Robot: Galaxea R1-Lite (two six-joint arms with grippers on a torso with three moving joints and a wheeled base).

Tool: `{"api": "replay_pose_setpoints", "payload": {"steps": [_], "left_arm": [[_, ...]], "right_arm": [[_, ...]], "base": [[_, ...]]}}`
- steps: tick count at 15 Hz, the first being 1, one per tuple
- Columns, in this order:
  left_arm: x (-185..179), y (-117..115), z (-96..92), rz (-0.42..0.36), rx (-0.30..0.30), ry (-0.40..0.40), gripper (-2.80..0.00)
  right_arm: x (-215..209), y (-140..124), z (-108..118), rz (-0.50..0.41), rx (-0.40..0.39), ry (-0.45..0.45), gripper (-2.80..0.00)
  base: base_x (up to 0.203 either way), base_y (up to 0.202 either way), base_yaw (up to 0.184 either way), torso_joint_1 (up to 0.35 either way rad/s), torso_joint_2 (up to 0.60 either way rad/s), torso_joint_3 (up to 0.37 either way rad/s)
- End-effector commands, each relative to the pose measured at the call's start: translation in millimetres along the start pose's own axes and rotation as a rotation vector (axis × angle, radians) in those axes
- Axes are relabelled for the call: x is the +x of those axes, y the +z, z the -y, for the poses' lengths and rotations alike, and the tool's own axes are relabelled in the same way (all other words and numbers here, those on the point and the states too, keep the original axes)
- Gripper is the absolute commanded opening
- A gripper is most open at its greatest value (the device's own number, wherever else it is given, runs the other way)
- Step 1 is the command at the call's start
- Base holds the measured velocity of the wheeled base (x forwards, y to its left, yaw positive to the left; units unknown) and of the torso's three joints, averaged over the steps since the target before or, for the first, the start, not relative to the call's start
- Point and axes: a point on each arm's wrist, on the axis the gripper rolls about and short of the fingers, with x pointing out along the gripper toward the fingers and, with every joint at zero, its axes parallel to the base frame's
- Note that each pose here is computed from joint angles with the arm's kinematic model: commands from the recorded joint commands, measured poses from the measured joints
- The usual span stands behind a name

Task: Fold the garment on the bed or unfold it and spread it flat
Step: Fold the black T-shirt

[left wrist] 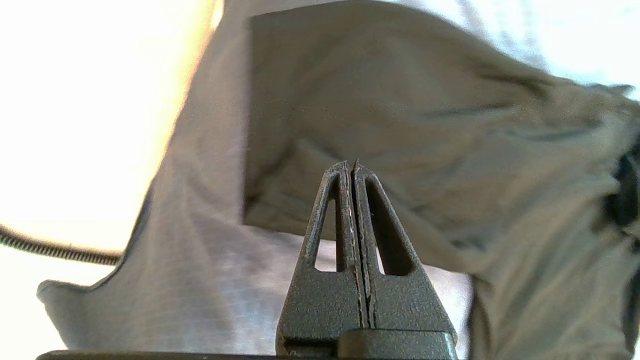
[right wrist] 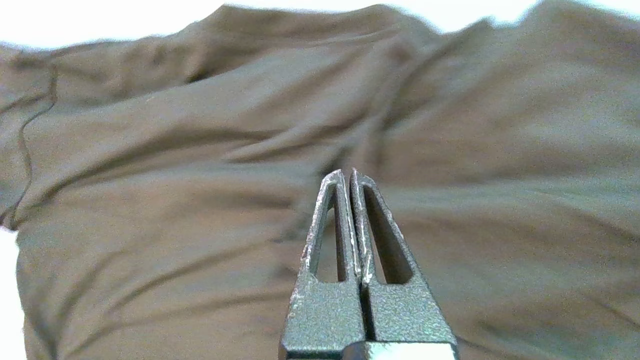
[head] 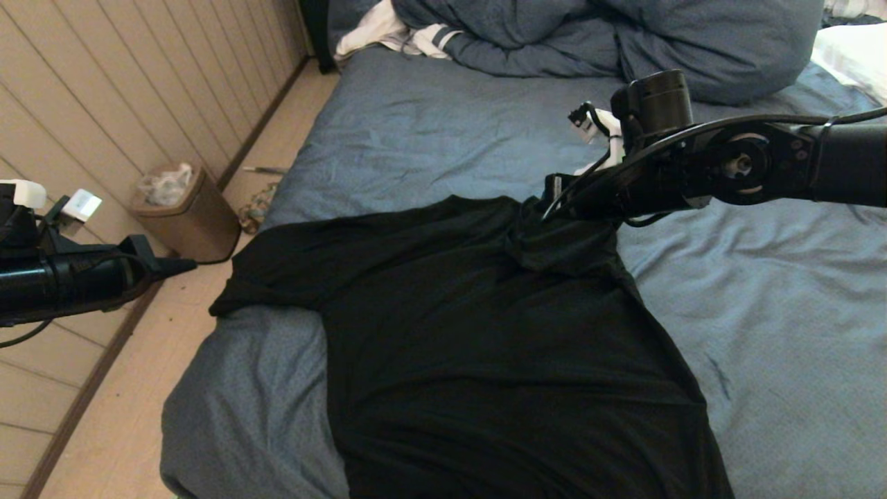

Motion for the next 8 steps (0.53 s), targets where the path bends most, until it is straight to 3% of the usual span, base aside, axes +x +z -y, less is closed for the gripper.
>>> {"api": "replay_pose_setpoints", "payload": {"steps": [1,2,3,5,8], "left_arm": [[8.1,-6.3,-13.5,-0.031,-0.026,0.022,-2.8],[10.4,-7.9,-16.0,-0.037,-0.034,0.037,-2.8],[15.0,-10.0,-18.7,-0.039,-0.039,0.074,0.0],[27.7,-15.9,-19.9,-0.045,-0.041,0.148,0.0],[33.8,-21.5,-25.1,-0.072,-0.055,0.154,0.0]], "right_arm": [[-13.5,6.4,2.4,0.026,0.004,-0.008,-2.8],[-16.2,6.9,2.0,0.03,0.003,-0.008,-2.8],[-16.7,6.0,2.1,0.026,0.005,-0.008,-2.8],[-15.5,2.0,2.5,0.014,0.004,-0.009,-2.8],[-13.1,1.2,3.0,0.011,0.002,-0.01,-2.8]], "base": [[0.0,0.0,0.0,0.0,0.0,0.0],[0.0,0.0,0.0,0.0,0.0,0.0],[0.0,0.0,0.0,0.0,0.0,0.0],[0.0,0.0,0.0,0.0,0.0,0.0],[0.0,0.0,0.0,0.0,0.0,0.0]]}}
